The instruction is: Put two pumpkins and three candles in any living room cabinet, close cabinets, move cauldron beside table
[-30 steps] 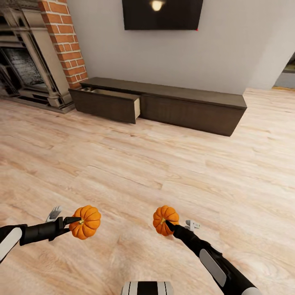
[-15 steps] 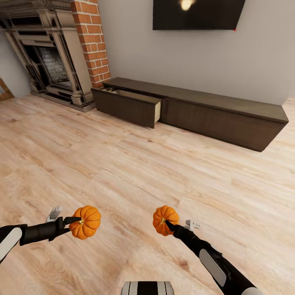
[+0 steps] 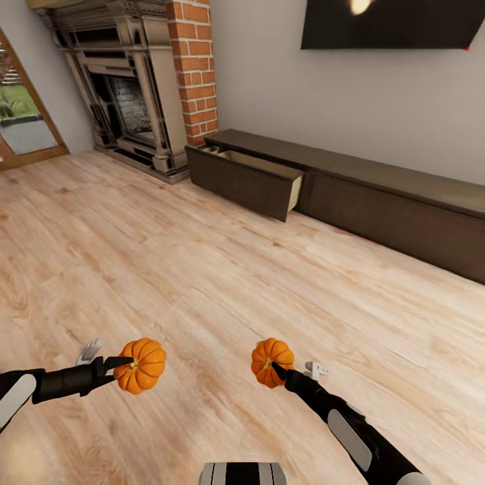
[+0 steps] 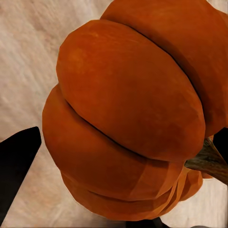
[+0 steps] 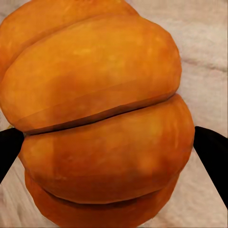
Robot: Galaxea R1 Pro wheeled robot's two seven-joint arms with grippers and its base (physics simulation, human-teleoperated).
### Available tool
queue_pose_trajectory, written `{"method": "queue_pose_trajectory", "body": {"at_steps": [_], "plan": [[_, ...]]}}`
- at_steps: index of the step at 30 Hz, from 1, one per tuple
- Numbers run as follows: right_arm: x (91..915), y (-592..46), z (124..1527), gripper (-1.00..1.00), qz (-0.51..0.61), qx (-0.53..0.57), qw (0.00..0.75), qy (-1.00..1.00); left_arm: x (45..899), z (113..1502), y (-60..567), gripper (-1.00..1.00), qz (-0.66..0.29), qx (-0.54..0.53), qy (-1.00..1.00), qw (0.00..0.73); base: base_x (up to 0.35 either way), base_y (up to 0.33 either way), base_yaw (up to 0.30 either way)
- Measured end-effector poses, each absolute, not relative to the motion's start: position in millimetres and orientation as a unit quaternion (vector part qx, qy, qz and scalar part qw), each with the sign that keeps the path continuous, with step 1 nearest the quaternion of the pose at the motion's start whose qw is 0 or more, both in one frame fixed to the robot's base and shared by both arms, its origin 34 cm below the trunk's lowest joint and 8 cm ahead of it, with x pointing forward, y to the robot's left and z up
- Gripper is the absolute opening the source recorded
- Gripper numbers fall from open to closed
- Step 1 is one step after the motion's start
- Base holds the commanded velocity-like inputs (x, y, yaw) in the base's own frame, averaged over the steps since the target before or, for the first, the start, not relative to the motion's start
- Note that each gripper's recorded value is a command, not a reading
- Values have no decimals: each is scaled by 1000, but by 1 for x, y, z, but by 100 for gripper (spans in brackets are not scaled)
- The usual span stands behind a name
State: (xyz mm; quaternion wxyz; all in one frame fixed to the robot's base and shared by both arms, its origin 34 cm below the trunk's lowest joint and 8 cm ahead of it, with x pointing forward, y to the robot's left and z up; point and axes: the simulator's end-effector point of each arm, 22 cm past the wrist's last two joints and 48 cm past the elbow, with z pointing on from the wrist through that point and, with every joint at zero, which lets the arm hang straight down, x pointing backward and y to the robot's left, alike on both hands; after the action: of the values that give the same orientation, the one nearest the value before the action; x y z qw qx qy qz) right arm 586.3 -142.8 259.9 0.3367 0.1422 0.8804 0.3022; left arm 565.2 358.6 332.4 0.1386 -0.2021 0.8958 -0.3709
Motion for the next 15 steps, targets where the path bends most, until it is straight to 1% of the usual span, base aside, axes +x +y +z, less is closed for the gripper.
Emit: {"method": "queue_pose_trajectory", "body": {"at_steps": [10,12,15], "plan": [[586,-143,260,-100,302,142,337,880,565,332,358,-100,-371,-202,896,138,331,0,280],[587,-143,260,-100,302,142,338,880,565,332,358,-100,-370,-201,896,138,331,0,109],[587,-143,260,-100,302,142,338,880,565,332,358,-100,-371,-202,896,138,331,0,26]]}}
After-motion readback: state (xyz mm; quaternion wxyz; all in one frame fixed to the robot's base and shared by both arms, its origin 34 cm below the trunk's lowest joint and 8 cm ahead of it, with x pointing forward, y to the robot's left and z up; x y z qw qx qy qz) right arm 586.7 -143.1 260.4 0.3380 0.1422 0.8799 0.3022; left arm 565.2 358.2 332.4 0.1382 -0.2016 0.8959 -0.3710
